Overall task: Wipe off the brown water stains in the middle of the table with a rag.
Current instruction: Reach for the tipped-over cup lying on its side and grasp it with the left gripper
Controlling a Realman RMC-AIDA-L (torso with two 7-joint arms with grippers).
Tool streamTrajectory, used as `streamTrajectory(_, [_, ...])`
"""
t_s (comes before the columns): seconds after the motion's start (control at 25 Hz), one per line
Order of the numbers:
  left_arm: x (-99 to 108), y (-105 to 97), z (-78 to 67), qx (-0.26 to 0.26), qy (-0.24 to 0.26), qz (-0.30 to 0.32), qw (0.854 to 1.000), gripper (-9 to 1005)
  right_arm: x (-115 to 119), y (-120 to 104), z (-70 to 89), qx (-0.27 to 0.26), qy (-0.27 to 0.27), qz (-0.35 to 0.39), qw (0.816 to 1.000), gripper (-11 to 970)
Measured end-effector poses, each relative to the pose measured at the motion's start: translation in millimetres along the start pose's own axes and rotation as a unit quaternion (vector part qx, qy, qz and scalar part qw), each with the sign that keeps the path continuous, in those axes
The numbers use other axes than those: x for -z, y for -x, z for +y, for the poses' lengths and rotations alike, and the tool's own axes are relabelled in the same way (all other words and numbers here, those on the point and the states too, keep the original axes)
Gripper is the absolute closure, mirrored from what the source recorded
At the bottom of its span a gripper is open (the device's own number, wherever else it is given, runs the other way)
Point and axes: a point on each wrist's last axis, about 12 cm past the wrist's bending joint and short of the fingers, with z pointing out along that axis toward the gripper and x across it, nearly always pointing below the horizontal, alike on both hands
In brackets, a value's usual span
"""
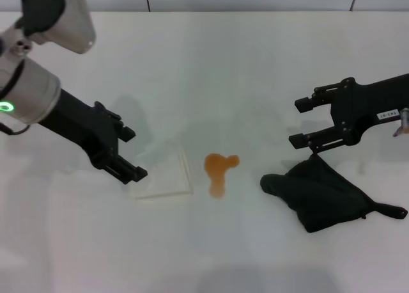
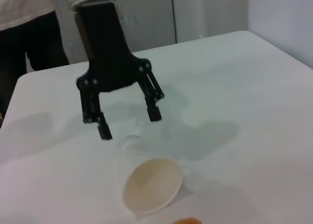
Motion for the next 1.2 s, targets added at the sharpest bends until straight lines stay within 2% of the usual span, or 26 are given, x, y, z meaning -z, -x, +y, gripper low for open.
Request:
streamTrajectory(0.28, [-20,15,1.2,-0.028,-0.005,0.026,0.999,115,-1,3,-2.5,0.004,-0.006,-0.001,1.000,193])
streamTrajectory(0.6, [-32,25,1.1,-0.044,-0.018,0.045,0.998,114,-4,10,-4.8,0.014,-0.006,0.001,1.000,193])
streamTrajectory(1.04, [-39,27,1.2,-0.059,-0.008,0.060,0.996,116,-5,12,-5.9,0.017,-0.006,0.001,1.000,193])
streamTrajectory(1.2, [-49,21,3.7,-0.050,-0.007,0.063,0.997,118,-6,12,-5.6,0.019,-0.005,0.003,1.000,193])
